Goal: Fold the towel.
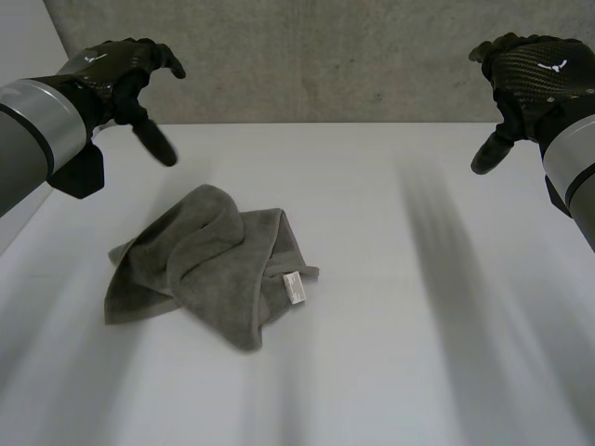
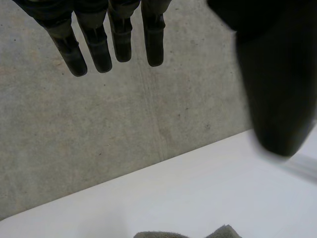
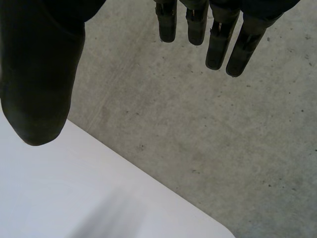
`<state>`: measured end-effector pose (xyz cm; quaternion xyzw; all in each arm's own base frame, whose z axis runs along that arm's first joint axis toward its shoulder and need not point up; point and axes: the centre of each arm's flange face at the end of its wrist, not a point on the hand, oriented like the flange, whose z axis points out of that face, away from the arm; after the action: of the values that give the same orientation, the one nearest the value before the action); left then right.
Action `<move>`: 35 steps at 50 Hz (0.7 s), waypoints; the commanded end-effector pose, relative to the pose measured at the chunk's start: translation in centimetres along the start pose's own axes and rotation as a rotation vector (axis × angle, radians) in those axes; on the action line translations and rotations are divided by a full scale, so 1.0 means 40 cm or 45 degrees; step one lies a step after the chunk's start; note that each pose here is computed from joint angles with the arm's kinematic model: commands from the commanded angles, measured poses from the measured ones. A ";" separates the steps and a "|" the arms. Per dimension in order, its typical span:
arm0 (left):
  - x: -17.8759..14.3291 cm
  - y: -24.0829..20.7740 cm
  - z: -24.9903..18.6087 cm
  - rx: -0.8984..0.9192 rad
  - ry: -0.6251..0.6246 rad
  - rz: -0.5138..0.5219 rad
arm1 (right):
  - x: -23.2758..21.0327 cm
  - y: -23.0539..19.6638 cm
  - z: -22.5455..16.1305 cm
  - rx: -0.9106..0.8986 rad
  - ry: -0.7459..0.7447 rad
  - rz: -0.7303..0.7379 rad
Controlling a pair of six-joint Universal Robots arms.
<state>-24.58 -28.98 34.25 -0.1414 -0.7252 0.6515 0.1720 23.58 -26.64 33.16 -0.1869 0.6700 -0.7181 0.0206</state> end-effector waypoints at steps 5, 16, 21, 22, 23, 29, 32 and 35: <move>-0.001 0.001 0.001 -0.001 -0.003 -0.001 | 0.000 0.000 0.000 0.000 0.000 0.000; -0.002 0.003 0.004 -0.001 -0.003 0.001 | 0.000 0.000 0.000 0.000 0.000 0.000; -0.002 0.004 0.004 -0.003 -0.003 0.001 | -0.001 0.001 0.000 -0.002 -0.002 0.000; -0.002 0.005 0.004 -0.003 -0.003 0.001 | -0.002 0.001 -0.001 -0.001 -0.006 -0.002; -0.001 0.011 0.004 -0.012 -0.002 0.000 | -0.010 -0.001 -0.004 0.004 -0.033 -0.004; 0.015 0.092 -0.003 -0.123 0.022 -0.009 | -0.085 0.034 -0.013 -0.028 -0.383 -0.047; 0.041 0.170 0.004 -0.183 0.055 -0.006 | -0.139 0.107 0.009 -0.095 -0.587 -0.052; 0.078 0.253 -0.001 -0.250 0.107 -0.002 | -0.180 0.167 0.033 -0.143 -0.695 -0.054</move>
<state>-25.50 -28.19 29.96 -0.1560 -0.7562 0.6109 0.1751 26.67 -25.85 29.96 -0.3117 0.6694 -0.6652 0.1104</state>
